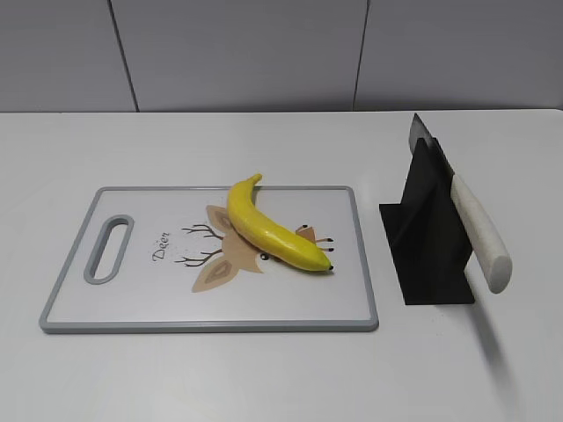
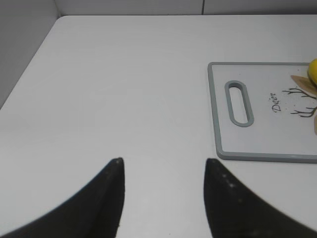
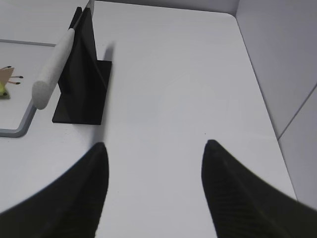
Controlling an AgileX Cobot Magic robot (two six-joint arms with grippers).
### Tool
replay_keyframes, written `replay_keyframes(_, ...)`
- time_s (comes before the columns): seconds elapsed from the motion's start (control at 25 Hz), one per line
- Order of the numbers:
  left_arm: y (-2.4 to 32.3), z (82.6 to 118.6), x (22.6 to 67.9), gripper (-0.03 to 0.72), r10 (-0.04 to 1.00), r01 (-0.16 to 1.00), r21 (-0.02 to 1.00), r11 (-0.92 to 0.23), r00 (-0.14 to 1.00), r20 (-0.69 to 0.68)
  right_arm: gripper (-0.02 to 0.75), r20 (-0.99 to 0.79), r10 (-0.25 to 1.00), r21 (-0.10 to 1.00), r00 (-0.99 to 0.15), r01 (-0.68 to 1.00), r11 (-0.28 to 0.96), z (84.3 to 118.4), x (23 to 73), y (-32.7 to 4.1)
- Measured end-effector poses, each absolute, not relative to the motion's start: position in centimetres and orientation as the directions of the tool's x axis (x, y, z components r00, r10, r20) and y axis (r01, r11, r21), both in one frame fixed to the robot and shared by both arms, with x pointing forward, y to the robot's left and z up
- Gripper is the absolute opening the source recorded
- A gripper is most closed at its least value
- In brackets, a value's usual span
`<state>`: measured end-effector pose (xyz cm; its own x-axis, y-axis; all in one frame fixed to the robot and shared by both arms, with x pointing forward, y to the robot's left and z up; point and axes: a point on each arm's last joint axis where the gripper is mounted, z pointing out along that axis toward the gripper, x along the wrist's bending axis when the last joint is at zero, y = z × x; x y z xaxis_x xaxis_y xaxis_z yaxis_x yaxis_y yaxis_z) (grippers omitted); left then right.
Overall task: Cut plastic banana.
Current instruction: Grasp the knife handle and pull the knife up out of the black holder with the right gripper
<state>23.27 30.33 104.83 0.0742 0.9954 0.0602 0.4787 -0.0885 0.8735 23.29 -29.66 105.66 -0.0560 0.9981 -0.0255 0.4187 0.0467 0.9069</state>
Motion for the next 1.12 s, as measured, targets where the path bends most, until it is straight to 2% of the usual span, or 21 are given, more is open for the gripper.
replay_keyframes(1.12,30.33,104.83,23.27,0.502,0.995,0.479,0.874,-0.088,0.074,0.06,0.468,-0.026,0.998,0.907,-0.056,0.419,0.047,105.66,23.29,-29.66)
